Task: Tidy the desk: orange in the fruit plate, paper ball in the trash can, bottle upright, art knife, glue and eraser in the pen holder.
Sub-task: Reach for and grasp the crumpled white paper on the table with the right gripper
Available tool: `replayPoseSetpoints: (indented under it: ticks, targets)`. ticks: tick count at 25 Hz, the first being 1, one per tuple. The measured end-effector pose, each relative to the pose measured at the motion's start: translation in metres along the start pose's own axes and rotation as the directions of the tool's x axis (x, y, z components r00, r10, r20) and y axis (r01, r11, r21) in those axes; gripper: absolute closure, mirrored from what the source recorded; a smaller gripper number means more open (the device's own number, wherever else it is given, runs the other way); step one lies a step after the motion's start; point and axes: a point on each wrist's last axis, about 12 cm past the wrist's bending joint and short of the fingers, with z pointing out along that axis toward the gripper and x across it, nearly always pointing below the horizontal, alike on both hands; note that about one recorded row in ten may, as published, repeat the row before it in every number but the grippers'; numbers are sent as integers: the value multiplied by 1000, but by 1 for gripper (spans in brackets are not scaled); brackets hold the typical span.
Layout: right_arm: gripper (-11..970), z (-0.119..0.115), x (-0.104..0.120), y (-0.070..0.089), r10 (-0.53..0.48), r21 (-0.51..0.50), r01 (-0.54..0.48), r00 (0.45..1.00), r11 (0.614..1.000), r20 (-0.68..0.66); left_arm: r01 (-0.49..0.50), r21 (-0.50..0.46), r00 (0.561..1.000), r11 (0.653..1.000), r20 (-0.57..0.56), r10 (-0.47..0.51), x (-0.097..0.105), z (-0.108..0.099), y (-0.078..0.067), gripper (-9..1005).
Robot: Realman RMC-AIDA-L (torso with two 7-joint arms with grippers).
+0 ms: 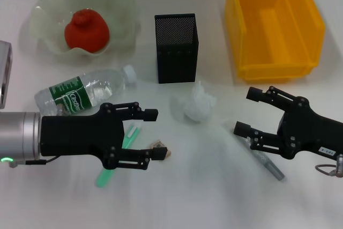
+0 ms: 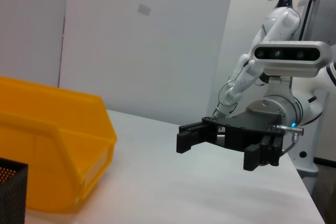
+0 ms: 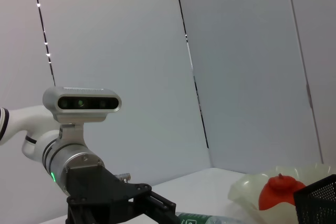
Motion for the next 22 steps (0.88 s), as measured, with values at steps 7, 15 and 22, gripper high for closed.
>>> replayPoseSetpoints:
  ticks: [7,15,22]
  targets:
    - [113,-1,-2,-2,-7,-2,7,1000,1000,-9,-7,8,1000,1000,1,7,0,8,4,190]
    - [113,-1,-8,-6,-11,-9,11,1000,1000,-6,5,-32,1000,999,-10,-5,4,10,8,194]
    - [114,0,-53,-33,66,-11,-66,996,998,-61,14,-39,1000,999,-9,-15,5,9,9,198]
